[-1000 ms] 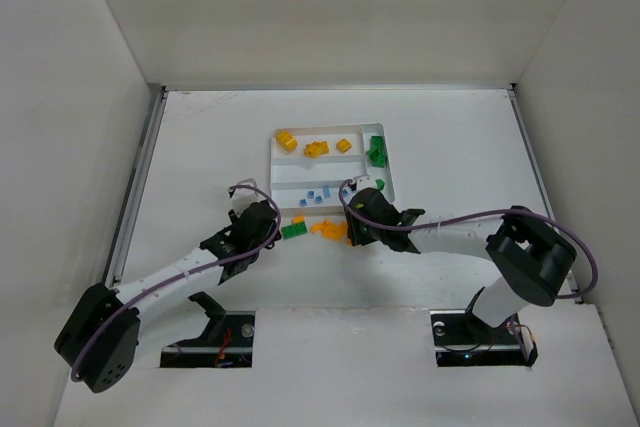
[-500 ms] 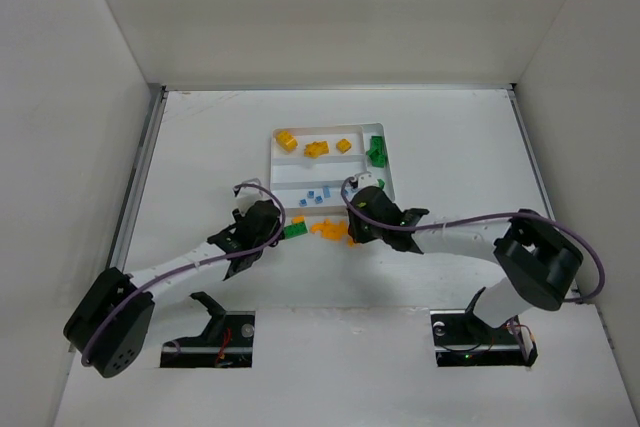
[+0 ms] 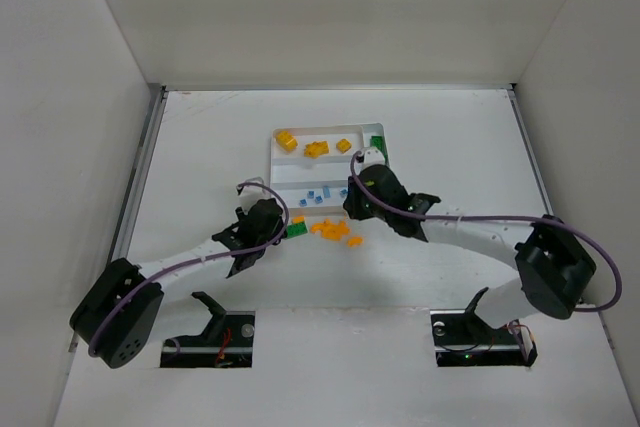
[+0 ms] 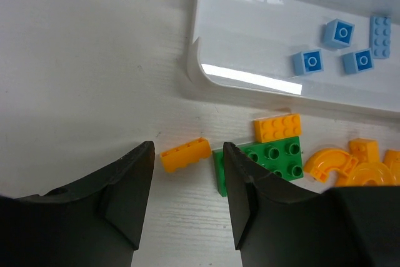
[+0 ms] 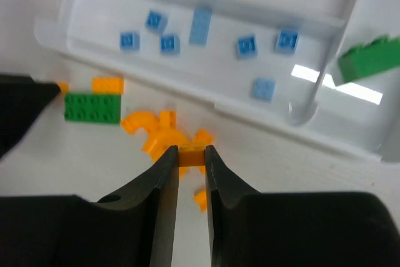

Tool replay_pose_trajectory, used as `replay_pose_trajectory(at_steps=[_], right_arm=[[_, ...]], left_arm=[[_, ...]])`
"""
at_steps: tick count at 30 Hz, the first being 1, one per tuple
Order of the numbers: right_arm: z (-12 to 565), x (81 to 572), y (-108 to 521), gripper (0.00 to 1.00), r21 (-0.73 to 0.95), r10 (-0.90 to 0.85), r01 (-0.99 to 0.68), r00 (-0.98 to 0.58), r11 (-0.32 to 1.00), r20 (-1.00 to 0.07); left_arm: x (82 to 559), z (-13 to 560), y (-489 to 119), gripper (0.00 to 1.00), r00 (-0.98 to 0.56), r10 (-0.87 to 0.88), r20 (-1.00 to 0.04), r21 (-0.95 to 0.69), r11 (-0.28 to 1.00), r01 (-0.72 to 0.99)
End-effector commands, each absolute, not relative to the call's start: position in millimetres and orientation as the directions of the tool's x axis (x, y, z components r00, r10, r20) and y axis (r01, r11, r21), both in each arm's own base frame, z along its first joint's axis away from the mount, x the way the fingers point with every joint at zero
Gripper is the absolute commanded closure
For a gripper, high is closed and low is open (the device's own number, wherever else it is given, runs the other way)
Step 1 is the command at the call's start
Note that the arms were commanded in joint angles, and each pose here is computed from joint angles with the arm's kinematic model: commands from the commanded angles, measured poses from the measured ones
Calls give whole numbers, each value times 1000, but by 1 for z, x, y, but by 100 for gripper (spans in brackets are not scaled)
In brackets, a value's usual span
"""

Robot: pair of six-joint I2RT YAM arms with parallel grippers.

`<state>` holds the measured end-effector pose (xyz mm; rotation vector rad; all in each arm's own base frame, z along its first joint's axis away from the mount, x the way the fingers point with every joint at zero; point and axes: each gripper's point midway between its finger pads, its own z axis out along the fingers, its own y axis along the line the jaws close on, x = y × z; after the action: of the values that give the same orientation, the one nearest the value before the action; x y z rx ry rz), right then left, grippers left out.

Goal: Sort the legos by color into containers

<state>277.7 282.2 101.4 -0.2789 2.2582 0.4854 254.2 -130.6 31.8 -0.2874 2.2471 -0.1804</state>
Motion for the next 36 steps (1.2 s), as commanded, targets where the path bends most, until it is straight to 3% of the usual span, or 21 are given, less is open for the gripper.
replay_pose_trajectory(at_steps=[1,9,18,24,36], right_arm=[[140,332,289,77,308,99,-271,-585,912,-805],[125,403,290,76,322,170,-179,-567,930,-806],[120,438,292,70,315,184,-146,-559,938,-809],[125,431,295,45,313,177,-162,-552,936,-815],[126,329,285,45,340,156,-232,-571,911,-806]], left_arm=[[257,34,-133,55,-598,-266,-756,-236,963,-130],[257,32,-134,55,-600,-256,-758,-226,966,-126],[257,29,-136,56,-610,-237,-756,-208,971,-120],[258,29,-137,56,-613,-228,-757,-194,973,-122],[262,32,-132,57,-580,-197,-790,-131,979,-153]])
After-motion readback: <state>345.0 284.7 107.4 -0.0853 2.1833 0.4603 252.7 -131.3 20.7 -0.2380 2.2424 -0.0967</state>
